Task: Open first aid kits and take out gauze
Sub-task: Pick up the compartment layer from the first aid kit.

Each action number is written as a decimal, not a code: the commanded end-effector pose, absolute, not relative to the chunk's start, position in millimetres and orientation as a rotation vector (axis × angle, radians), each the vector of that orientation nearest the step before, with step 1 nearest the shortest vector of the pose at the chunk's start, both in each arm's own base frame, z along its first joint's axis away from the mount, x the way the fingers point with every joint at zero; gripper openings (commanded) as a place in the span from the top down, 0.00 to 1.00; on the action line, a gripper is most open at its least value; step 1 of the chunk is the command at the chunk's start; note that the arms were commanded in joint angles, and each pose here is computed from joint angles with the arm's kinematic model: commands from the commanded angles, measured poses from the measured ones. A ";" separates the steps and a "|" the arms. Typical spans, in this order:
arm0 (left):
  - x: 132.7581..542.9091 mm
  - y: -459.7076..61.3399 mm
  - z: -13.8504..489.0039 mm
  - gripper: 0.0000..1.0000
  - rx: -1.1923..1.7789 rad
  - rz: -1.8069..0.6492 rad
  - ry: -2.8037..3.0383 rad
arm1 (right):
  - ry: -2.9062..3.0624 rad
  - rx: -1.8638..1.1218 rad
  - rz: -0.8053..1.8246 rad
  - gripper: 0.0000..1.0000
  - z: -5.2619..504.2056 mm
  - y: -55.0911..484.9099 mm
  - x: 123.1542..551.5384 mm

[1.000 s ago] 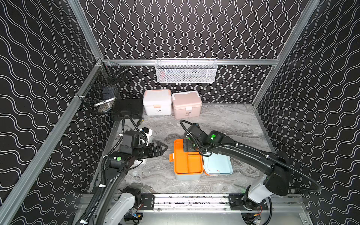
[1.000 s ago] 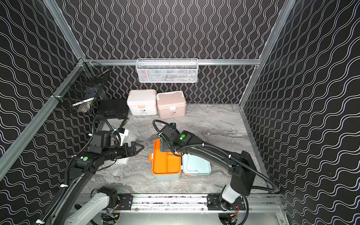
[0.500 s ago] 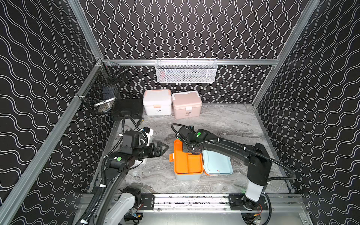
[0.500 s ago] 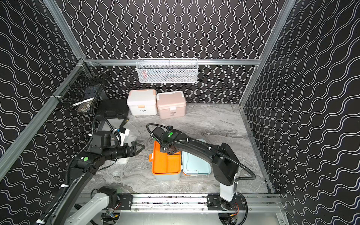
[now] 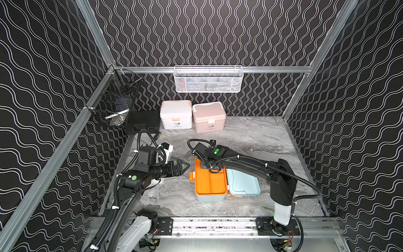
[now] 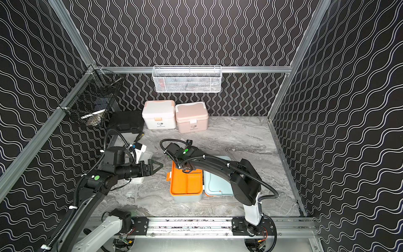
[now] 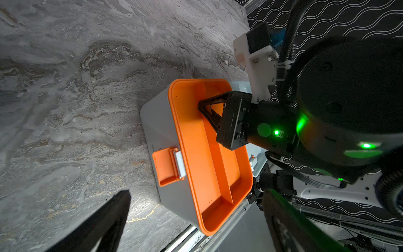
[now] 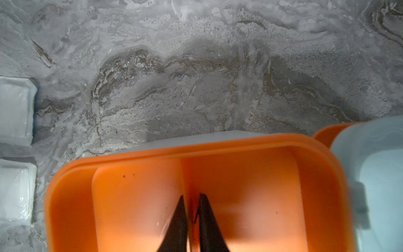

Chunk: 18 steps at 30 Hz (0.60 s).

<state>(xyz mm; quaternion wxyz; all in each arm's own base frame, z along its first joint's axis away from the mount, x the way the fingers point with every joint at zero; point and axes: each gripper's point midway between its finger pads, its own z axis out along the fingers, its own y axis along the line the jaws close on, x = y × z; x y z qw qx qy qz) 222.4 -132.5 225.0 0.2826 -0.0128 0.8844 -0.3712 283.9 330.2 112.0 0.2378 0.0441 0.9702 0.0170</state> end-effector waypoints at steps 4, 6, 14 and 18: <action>223.3 -135.8 230.7 0.01 0.011 -0.991 2.336 | 2.787 0.135 -0.104 1.00 87.0 314.5 259.5; 222.7 -136.1 230.2 0.01 0.012 -0.989 2.339 | 2.778 0.129 -0.110 1.00 90.1 314.9 260.3; 222.0 -138.8 228.6 0.01 0.023 -0.991 2.350 | 2.708 0.119 -0.103 1.00 115.9 316.6 264.6; 221.5 -139.3 228.8 0.01 0.025 -0.992 2.349 | 2.671 0.099 -0.109 1.00 130.5 318.9 265.6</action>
